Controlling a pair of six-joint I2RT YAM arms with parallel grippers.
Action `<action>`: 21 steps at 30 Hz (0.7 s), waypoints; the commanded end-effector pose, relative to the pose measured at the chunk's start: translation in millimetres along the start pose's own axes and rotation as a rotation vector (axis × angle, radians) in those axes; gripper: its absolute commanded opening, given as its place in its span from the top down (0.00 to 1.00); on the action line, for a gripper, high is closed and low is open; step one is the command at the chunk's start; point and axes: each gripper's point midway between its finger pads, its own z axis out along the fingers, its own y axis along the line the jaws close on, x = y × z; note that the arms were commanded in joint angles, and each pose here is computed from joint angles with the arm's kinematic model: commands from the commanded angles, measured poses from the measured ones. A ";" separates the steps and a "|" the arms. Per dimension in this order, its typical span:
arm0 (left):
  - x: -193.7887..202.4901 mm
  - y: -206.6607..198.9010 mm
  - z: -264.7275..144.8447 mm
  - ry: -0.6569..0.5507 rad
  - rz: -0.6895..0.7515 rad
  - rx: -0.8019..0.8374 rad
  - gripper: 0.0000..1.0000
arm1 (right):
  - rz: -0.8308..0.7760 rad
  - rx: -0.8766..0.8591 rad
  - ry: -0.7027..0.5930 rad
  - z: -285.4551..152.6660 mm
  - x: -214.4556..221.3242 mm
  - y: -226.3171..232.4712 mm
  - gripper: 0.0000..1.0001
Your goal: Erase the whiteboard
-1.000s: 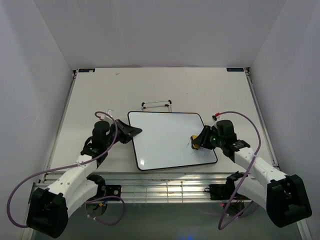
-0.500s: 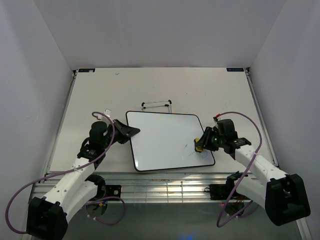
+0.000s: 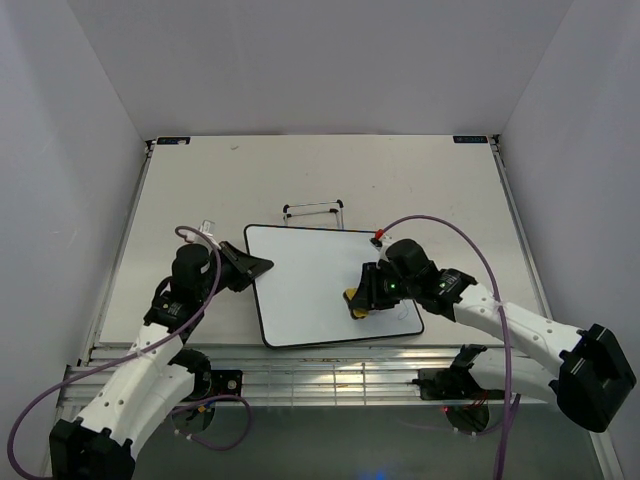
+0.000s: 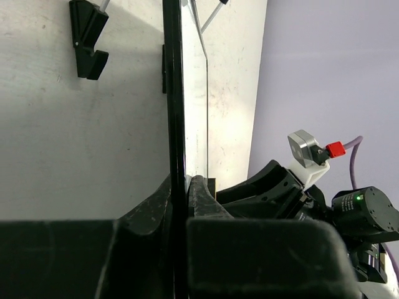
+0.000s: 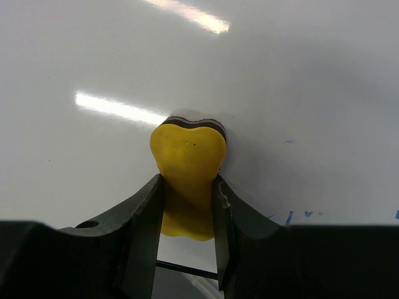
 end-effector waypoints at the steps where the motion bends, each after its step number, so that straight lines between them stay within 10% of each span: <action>1: -33.5 -7.6 -13.8 -0.158 0.181 -0.051 1.00 | 0.037 0.160 0.167 -4.4 47.0 -43.6 0.89; 21: -43.3 1.9 -32.2 -0.230 0.206 -0.122 1.00 | 0.288 0.520 0.265 -33.6 71.5 -153.6 0.89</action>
